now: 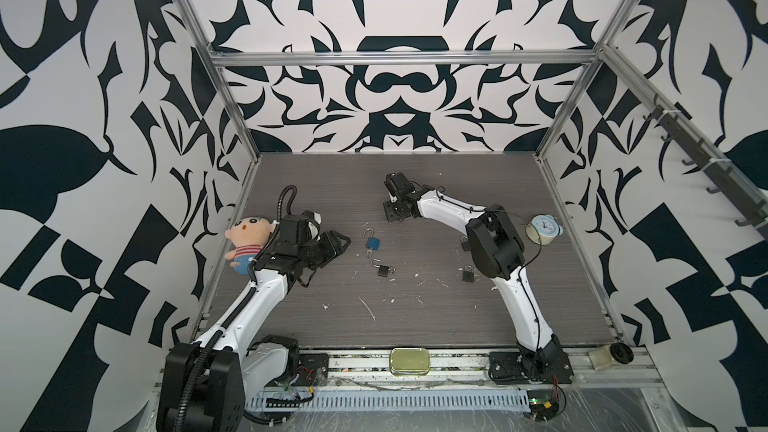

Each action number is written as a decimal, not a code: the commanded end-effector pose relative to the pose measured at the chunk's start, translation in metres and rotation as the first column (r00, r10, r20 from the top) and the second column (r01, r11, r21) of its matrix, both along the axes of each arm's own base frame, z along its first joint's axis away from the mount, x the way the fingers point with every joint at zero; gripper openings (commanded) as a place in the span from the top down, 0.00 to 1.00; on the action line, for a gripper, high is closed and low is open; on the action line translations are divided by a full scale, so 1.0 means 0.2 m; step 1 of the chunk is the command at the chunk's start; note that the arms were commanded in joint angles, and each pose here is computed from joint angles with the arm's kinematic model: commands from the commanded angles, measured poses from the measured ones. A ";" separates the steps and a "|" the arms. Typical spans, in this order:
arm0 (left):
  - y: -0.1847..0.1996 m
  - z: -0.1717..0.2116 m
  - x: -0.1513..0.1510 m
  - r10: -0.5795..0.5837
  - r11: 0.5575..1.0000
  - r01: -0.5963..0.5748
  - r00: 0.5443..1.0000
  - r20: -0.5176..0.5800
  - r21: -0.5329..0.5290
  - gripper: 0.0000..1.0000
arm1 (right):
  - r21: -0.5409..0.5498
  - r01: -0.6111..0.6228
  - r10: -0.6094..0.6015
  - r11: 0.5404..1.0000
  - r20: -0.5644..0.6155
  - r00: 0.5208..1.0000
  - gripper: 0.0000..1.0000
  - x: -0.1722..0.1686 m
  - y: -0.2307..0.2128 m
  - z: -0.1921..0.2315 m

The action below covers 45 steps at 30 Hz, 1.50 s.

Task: Lock with the key

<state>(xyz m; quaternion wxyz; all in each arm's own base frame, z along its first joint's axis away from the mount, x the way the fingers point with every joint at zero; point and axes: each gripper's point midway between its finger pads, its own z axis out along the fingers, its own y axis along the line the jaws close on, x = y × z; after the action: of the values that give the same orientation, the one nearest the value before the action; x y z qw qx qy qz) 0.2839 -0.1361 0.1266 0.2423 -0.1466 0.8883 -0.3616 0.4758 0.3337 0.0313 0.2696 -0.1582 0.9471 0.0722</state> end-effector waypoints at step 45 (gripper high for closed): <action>-0.33 -0.05 -0.05 -0.202 0.976 0.200 0.979 -0.011 -0.091 0.54 | 0.057 -0.232 0.232 0.971 0.012 0.973 1.00 -0.93 -0.05 0.40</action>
<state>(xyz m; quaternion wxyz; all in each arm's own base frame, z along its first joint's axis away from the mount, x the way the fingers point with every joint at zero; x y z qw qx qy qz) 0.2726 -0.1931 0.1145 0.1902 -0.0791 0.8924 -0.4015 0.2925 0.3187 0.0770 0.2305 -0.2699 0.9295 0.1003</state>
